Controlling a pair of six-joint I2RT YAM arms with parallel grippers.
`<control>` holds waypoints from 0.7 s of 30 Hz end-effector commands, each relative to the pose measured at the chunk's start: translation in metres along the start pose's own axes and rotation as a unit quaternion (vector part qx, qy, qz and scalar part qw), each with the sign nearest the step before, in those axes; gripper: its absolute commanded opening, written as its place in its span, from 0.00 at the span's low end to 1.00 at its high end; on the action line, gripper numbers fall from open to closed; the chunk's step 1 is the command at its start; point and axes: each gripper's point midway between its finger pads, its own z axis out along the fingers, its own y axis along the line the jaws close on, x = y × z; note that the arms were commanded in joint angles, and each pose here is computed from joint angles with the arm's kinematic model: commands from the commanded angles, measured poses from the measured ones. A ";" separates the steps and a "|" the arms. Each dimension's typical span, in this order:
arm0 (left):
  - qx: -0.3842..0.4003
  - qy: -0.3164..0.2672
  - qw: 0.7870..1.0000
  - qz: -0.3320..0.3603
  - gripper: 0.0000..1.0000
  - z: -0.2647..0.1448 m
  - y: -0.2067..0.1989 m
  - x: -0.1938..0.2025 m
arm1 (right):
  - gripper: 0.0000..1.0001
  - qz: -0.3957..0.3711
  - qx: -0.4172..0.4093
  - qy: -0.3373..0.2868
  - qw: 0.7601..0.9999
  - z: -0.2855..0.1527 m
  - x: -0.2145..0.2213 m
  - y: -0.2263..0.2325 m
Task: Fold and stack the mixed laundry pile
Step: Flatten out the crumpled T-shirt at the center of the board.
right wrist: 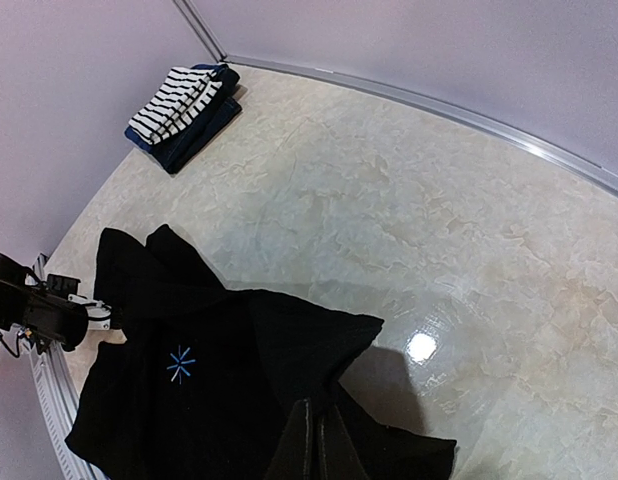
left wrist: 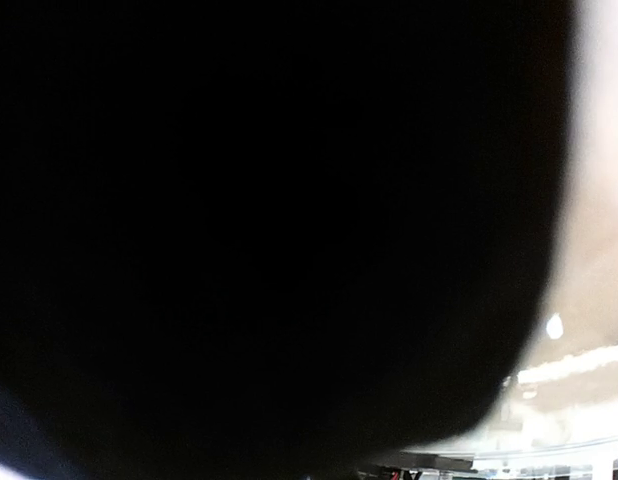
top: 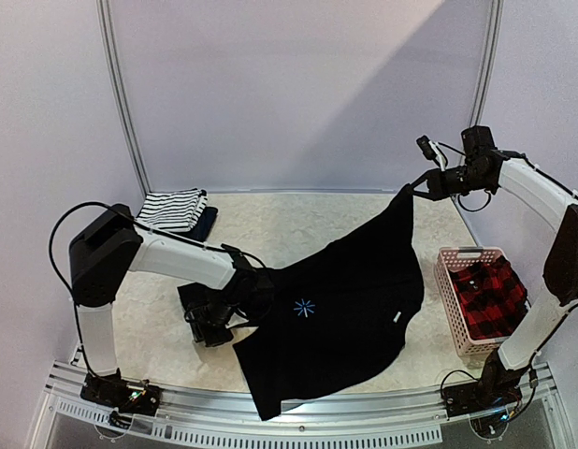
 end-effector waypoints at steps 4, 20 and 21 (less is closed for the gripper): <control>-0.012 -0.113 0.993 -0.014 0.00 -0.053 0.018 -0.022 | 0.00 -0.005 -0.003 -0.004 1.000 -0.003 -0.006 0.003; -0.179 -0.320 0.909 -0.200 0.00 -0.213 0.138 0.057 | 0.00 -0.052 0.102 -0.108 0.988 -0.110 -0.104 0.006; -0.184 -0.327 0.902 -0.214 0.00 -0.217 0.143 0.062 | 0.00 -0.055 0.107 -0.113 0.986 -0.115 -0.109 0.007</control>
